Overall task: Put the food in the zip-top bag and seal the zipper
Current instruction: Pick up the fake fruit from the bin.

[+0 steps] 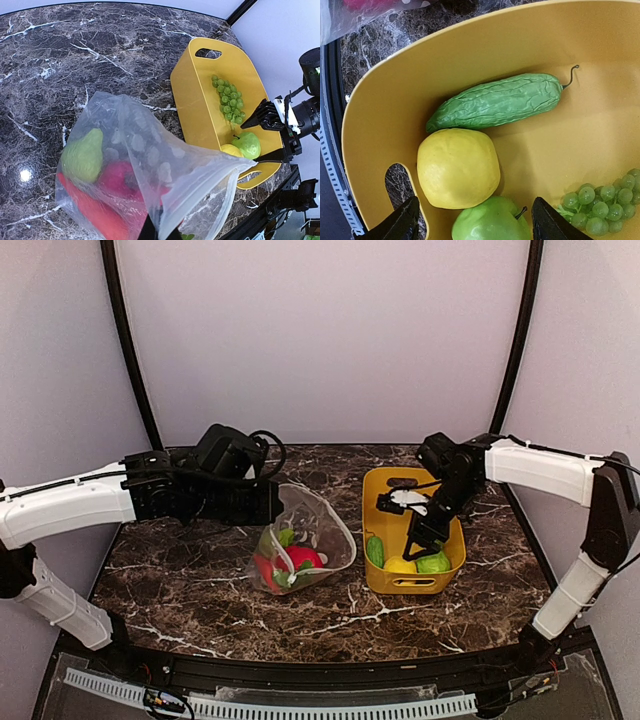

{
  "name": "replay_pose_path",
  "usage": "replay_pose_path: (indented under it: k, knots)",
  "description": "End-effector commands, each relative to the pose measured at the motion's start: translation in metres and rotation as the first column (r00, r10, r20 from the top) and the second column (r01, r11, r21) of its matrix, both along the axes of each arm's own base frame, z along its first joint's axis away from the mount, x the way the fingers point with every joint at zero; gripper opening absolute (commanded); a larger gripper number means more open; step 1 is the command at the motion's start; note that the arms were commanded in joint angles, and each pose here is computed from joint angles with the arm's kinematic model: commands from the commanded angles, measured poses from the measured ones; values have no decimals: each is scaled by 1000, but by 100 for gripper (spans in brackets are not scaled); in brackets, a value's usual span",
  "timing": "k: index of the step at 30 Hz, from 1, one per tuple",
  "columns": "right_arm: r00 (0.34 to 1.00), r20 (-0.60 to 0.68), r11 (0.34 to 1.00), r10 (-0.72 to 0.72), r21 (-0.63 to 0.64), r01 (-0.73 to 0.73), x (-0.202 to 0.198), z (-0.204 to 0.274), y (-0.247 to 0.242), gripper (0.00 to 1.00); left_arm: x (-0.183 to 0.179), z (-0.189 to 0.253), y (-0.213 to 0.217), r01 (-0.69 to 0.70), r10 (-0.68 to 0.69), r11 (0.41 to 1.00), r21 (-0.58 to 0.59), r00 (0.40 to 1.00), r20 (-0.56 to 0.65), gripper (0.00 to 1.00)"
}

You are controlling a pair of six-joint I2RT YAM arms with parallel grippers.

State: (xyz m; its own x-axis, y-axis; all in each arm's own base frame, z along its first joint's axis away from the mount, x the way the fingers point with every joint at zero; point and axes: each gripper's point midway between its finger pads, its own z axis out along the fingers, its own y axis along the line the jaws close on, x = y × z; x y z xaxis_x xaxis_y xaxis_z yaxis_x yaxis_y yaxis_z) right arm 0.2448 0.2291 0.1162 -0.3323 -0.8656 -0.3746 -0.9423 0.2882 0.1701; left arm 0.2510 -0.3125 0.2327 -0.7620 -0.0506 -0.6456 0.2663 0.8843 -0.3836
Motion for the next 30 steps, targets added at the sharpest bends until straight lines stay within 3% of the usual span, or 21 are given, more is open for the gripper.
replay_pose_path:
  k: [1,30]
  knots:
    - [999,-49,1000,11,10,-10,-6,-11,2,75,0,8,10,-9,9,1000,0,999,34,1]
    - [979,-203,999,23,-29,-29,-25,-58,9,78,-3,-2,9,0,0,1000,12,1000,12,1]
